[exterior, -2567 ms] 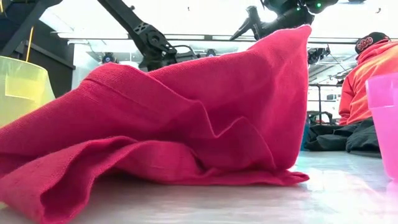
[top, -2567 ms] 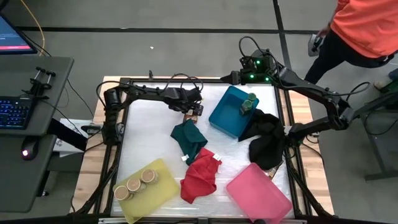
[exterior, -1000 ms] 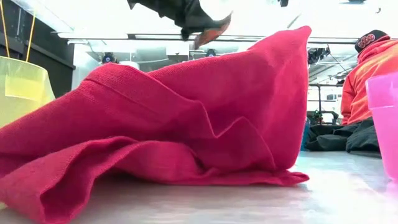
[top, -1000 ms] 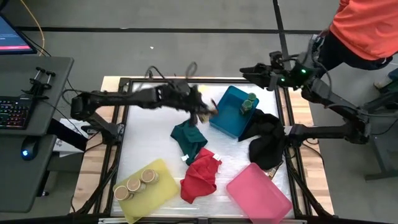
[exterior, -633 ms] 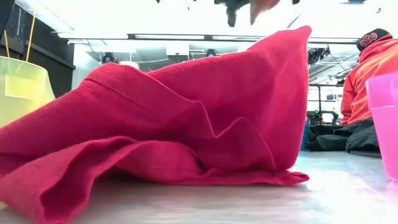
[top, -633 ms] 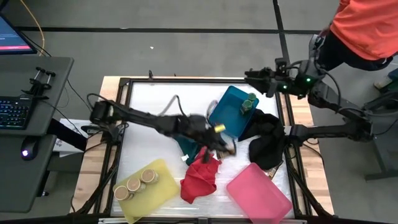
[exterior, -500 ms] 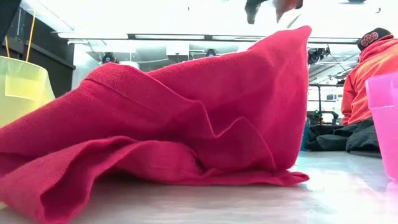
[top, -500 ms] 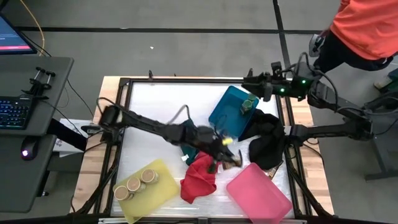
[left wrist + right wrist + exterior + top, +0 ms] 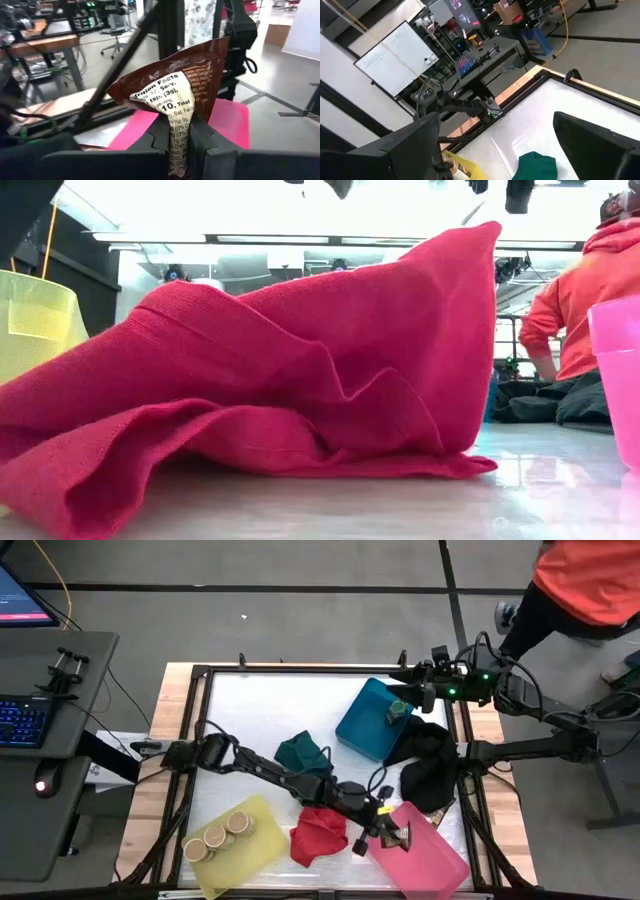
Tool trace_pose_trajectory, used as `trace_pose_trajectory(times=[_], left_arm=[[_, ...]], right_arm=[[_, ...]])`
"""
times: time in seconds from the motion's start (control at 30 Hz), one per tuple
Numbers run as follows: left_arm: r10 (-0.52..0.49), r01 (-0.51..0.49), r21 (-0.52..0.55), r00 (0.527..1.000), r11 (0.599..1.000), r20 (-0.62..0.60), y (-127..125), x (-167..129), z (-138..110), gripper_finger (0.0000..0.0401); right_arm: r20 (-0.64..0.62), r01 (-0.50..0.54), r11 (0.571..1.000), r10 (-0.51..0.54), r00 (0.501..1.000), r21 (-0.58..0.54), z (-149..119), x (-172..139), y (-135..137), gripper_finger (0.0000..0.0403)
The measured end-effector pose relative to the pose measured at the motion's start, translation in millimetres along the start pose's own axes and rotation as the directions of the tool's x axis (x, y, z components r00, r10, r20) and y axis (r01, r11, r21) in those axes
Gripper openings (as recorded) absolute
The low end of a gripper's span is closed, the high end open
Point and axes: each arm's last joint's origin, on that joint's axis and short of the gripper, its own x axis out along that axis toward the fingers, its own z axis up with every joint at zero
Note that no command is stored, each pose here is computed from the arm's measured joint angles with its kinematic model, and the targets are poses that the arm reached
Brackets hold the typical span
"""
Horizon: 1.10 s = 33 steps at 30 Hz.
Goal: Sort spices by type
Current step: Put the top orange seasoning bag into the pink bin
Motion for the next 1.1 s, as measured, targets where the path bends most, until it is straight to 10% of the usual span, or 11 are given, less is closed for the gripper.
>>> trace_pose_trajectory(times=[0.73, 1.1], left_arm=[[-0.023, 0.043, 0.185, 0.994, 0.982, -0.109, -14.9, 5.6, -17.2, 0.0176], [0.02, 0.01, 0.184, 0.987, 0.983, -0.159, -9.6, -7.2, 0.7, 0.0184]], right_arm=[[0.055, 0.025, 0.999, -0.027, 0.998, 0.036, 3.3, -0.1, 0.4, 0.0383], [0.054, 0.024, 0.998, -0.027, 0.998, 0.066, 3.3, -0.1, 0.3, 0.0383]])
